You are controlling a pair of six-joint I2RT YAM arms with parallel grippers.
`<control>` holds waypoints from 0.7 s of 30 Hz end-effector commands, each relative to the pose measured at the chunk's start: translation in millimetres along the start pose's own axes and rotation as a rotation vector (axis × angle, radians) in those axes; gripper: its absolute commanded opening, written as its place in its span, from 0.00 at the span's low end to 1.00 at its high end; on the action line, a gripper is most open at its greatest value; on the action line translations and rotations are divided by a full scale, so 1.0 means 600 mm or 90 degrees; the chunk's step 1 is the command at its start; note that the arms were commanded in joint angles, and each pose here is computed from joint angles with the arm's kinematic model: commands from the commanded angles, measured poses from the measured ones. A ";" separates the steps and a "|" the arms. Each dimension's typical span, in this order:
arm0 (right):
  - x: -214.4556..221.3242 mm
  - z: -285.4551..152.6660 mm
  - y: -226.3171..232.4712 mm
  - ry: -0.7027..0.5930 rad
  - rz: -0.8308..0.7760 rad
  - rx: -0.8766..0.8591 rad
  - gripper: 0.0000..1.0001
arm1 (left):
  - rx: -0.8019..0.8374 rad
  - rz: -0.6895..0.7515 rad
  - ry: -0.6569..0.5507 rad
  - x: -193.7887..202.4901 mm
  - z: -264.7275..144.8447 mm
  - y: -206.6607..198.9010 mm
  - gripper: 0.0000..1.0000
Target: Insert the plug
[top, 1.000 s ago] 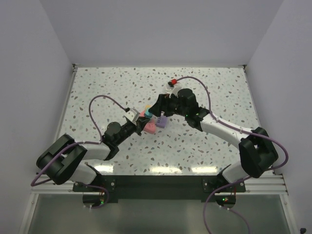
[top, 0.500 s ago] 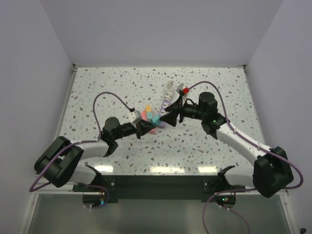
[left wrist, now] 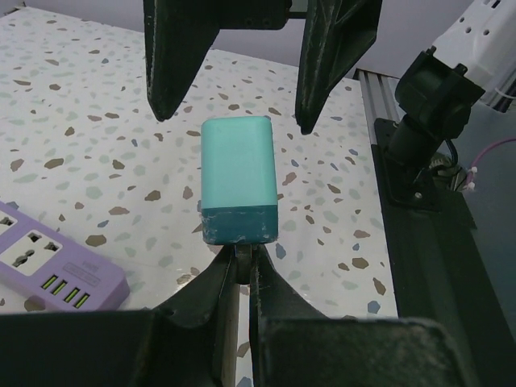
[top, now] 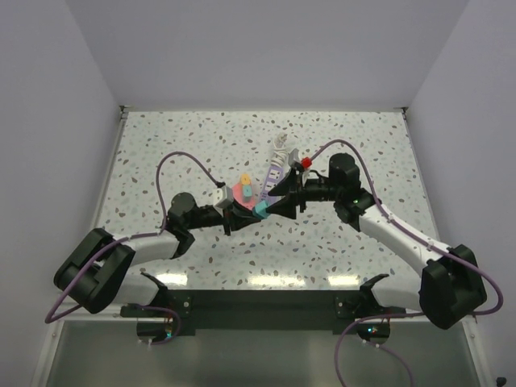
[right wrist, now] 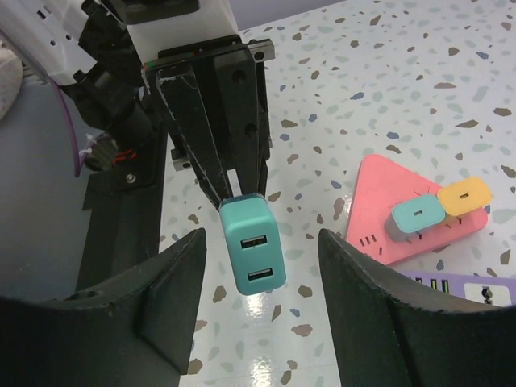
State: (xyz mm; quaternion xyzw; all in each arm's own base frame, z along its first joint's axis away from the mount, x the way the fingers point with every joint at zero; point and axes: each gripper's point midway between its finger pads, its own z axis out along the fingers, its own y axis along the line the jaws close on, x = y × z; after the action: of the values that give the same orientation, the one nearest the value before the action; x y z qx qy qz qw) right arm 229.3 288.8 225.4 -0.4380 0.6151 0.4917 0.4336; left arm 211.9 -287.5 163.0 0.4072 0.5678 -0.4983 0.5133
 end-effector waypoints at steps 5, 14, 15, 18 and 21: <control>-0.002 0.007 0.022 0.010 -0.026 -0.063 0.57 | 0.030 0.041 -0.051 -0.053 0.000 -0.011 0.00; 0.009 0.021 0.028 0.031 -0.023 -0.079 0.48 | 0.028 0.041 -0.052 -0.054 0.000 -0.010 0.00; 0.007 0.021 0.030 0.030 -0.024 -0.081 0.47 | 0.025 0.038 -0.051 -0.052 0.000 -0.008 0.00; 0.003 0.022 0.035 0.024 -0.028 -0.089 0.41 | 0.026 0.036 -0.049 -0.050 0.001 -0.008 0.00; 0.001 0.023 0.036 0.016 -0.029 -0.093 0.29 | 0.026 0.035 -0.048 -0.049 0.003 -0.006 0.00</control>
State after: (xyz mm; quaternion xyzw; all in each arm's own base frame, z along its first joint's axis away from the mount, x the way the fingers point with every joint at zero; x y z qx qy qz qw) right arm 211.7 299.0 205.4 -0.4731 0.6063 0.5087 0.3872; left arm 207.3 -286.2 171.2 0.4103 0.5551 -0.5121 0.5112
